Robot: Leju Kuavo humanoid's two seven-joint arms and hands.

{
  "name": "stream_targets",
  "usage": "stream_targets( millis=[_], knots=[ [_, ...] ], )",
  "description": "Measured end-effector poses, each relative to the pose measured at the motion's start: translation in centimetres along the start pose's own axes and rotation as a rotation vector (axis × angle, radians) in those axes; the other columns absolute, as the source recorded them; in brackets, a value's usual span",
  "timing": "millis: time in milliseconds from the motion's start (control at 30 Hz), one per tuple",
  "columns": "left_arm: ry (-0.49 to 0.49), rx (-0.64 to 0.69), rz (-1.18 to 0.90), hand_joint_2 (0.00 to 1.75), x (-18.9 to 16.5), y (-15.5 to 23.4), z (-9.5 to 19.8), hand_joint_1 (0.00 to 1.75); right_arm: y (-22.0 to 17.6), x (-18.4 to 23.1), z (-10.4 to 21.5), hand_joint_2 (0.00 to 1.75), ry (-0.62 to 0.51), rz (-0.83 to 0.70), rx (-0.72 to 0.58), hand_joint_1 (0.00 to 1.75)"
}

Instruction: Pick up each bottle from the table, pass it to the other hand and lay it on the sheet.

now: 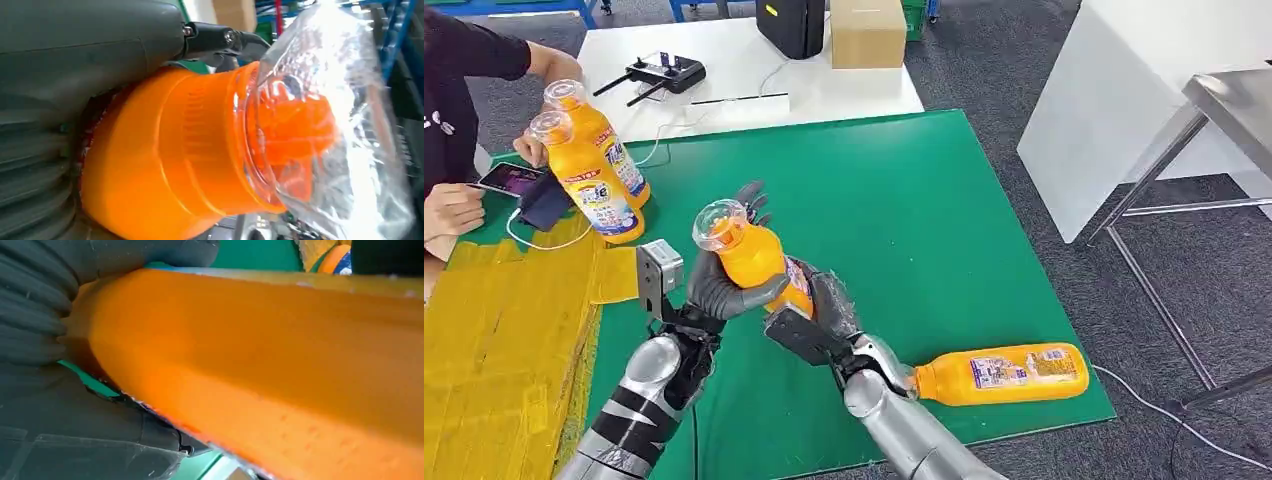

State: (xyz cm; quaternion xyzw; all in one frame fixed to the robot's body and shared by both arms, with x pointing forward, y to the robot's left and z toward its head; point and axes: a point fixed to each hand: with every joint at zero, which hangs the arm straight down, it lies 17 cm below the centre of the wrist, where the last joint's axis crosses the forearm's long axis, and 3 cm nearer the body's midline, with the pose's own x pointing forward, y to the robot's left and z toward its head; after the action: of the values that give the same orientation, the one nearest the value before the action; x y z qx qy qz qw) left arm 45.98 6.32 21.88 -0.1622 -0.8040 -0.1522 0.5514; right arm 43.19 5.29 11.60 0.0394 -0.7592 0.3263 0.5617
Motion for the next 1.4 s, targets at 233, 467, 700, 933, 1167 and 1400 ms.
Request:
stream_targets(
  millis=[233, 467, 700, 933, 1167, 1400],
  knots=[
    [0.017, 0.023, 0.0, 1.75, -0.9, 0.6, 0.2, 1.75, 1.0, -0.2, 0.2, 1.75, 0.005, 0.024, 0.027, 1.75],
    [0.028, 0.041, -0.003, 1.75, -1.4, 1.0, 0.4, 1.75, 1.4, -0.5, 0.6, 1.75, 0.015, 0.003, 0.031, 1.75],
    [0.029, 0.052, -0.006, 1.75, -1.6, 1.2, 0.6, 1.75, 1.7, -0.3, 1.0, 1.75, 0.01, -0.007, 0.031, 1.75],
    [0.022, 0.067, -0.009, 1.75, -1.5, 1.5, 0.6, 1.75, 1.7, 0.0, 1.2, 1.75, 0.001, -0.01, 0.025, 1.75],
    [-0.039, 0.226, -0.077, 1.75, 0.4, 6.0, 0.8, 1.75, 0.2, 3.2, 1.6, 1.75, -0.101, -0.01, -0.037, 0.0],
    [-0.05, 0.582, -0.817, 1.75, 3.0, 16.9, 3.5, 1.75, -2.9, 9.0, 3.5, 1.75, -0.26, -0.084, -0.149, 0.0]
  ],
)
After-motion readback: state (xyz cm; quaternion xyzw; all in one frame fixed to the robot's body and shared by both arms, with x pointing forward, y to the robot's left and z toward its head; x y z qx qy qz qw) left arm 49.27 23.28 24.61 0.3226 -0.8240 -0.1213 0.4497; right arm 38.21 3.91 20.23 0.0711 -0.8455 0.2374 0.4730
